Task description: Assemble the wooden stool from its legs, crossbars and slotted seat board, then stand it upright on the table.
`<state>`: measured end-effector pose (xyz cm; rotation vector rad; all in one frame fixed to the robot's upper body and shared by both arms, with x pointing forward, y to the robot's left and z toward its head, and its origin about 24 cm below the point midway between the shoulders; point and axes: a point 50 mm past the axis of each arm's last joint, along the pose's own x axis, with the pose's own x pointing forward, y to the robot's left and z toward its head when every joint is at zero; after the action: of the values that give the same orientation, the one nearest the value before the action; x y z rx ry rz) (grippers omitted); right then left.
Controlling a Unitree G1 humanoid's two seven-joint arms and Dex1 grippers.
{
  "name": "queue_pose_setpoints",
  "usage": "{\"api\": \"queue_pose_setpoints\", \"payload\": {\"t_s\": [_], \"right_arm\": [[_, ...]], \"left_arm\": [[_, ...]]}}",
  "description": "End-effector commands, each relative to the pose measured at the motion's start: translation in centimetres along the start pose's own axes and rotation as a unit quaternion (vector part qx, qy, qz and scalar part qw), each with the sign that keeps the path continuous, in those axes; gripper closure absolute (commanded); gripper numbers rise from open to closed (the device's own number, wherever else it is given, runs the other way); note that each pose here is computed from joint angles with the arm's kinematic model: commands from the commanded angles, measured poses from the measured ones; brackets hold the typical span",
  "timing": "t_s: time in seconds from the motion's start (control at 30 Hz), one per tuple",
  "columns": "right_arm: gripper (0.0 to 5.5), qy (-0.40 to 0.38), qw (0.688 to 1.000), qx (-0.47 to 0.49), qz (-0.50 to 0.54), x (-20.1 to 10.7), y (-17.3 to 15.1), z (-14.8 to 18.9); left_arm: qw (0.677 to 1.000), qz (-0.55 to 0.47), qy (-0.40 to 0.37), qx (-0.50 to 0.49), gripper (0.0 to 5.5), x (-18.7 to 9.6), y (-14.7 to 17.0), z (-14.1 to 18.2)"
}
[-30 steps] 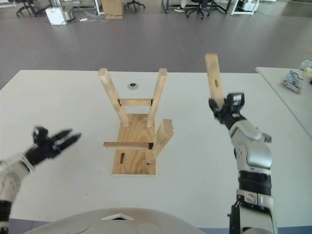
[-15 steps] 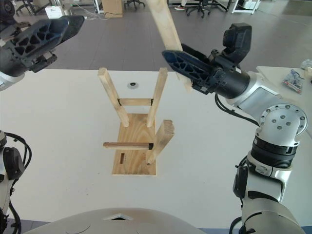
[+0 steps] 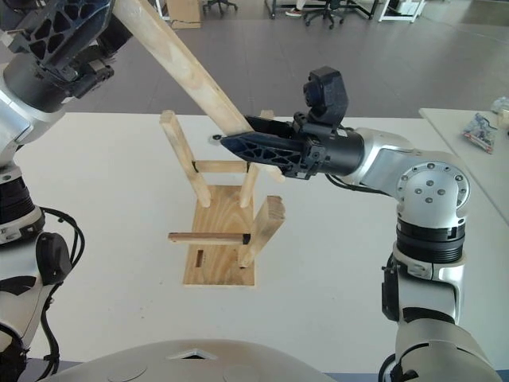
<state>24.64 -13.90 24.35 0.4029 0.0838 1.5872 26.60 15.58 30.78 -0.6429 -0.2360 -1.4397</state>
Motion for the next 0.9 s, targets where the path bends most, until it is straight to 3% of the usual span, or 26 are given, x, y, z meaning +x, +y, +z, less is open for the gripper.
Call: {"api": "queue_pose_setpoints", "payload": {"t_s": [0.03, 0.4, 0.57, 0.7, 0.83, 0.9], "right_arm": [[3.44, 0.015, 1.000, -0.017, 0.002, 0.3, 0.1, 0.8], [3.44, 0.018, 1.000, -0.022, -0.001, 0.4, -0.1, 0.8], [3.44, 0.005, 0.999, -0.032, -0.020, 0.2, -0.5, 1.1], [3.44, 0.001, 0.999, -0.023, -0.027, 0.0, -0.6, 1.4], [2.59, -0.081, 0.990, -0.065, -0.094, -1.6, -1.4, 3.0], [2.38, -0.155, 0.970, -0.103, -0.157, -2.8, -2.0, 4.4]], "left_arm": [[1.000, -0.011, -0.005, -0.010, 1.44, 0.3, -0.4, 0.2], [1.000, -0.002, 0.006, -0.027, 3.30, 0.1, -0.5, -0.5], [1.000, 0.012, 0.006, -0.013, 3.37, -0.1, -0.4, 0.0], [0.999, 0.031, -0.021, 0.033, 3.43, -0.5, -0.6, 2.6], [0.993, 0.051, -0.048, 0.094, 3.46, -2.4, -0.7, 5.7], [0.987, 0.060, -0.071, 0.131, 3.46, -3.2, -1.2, 7.8]]}}
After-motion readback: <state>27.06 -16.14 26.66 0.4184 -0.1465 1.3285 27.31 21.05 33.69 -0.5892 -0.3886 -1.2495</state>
